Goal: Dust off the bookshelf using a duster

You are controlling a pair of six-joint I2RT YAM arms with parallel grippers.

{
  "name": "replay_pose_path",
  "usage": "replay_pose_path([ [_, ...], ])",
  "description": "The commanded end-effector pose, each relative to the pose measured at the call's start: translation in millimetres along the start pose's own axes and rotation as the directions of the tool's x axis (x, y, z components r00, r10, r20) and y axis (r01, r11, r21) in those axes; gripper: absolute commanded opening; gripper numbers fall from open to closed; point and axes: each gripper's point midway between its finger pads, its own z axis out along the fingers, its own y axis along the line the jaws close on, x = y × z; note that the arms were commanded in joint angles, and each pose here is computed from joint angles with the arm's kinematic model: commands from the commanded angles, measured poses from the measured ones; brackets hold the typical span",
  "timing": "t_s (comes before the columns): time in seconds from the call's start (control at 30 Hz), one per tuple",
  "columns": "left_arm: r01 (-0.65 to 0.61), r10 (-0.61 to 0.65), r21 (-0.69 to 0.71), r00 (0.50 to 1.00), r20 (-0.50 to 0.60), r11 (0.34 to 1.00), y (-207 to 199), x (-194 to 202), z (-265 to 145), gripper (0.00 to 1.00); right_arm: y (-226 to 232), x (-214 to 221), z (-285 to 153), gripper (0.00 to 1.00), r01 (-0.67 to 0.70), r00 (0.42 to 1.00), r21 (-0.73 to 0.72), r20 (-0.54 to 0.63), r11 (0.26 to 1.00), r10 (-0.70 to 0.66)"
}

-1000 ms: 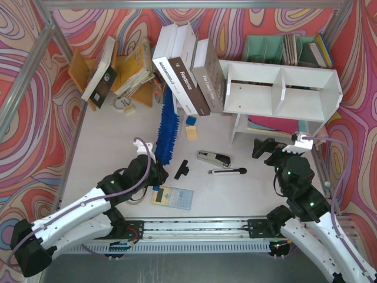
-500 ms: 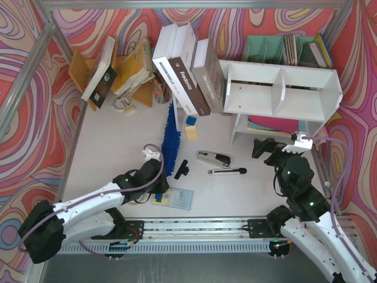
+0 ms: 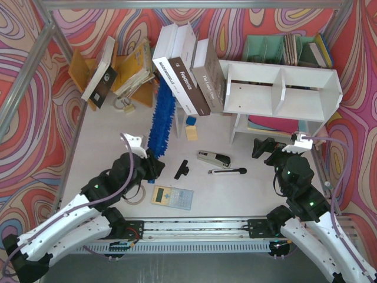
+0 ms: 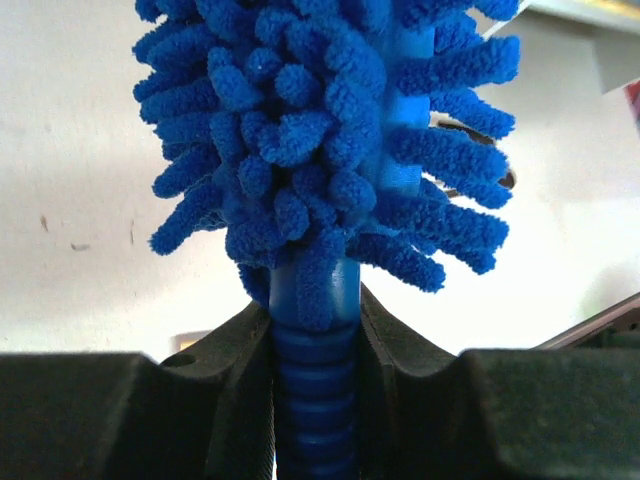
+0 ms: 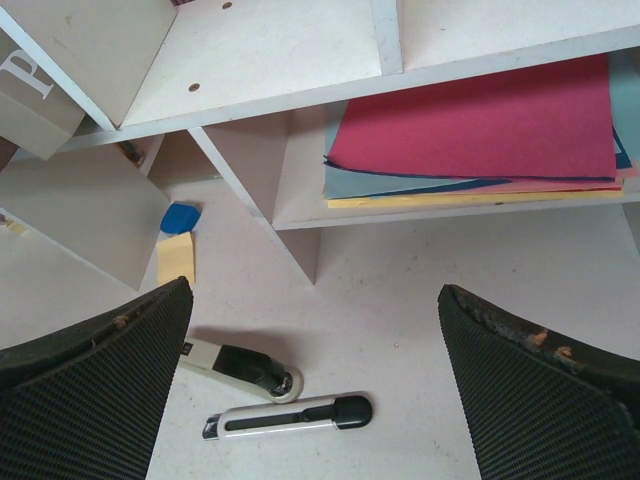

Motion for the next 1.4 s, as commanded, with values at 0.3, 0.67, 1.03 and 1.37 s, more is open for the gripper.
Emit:
replay_pose_path([
  [0.3,-0.048,0.047,0.04,0.998,0.047,0.998,-12,-14,5,0.0,-2,-5,-2,0.99,-0.021,0.999,0.005,0.03,1.0,0.021],
  [0.67,0.01,-0.016,-0.053,0.991,-0.13,0.999,29,71,38,0.0,-2,-4,-2,0.99,-0.019,0.999,0.006,0.026,1.0,0.019],
  [1.03,0.009,-0.03,-0.111,0.981,-0.194,0.994,33,79,50,0.0,-2,-5,-2,0.99,-0.021,0.999,0.005,0.027,1.0,0.021],
  [1.37,-0.002,0.003,-0.015,0.999,0.042,1.0,2,-9,7,0.0,-2,-6,-3,0.99,-0.024,0.999,0.003,0.034,1.0,0.024],
])
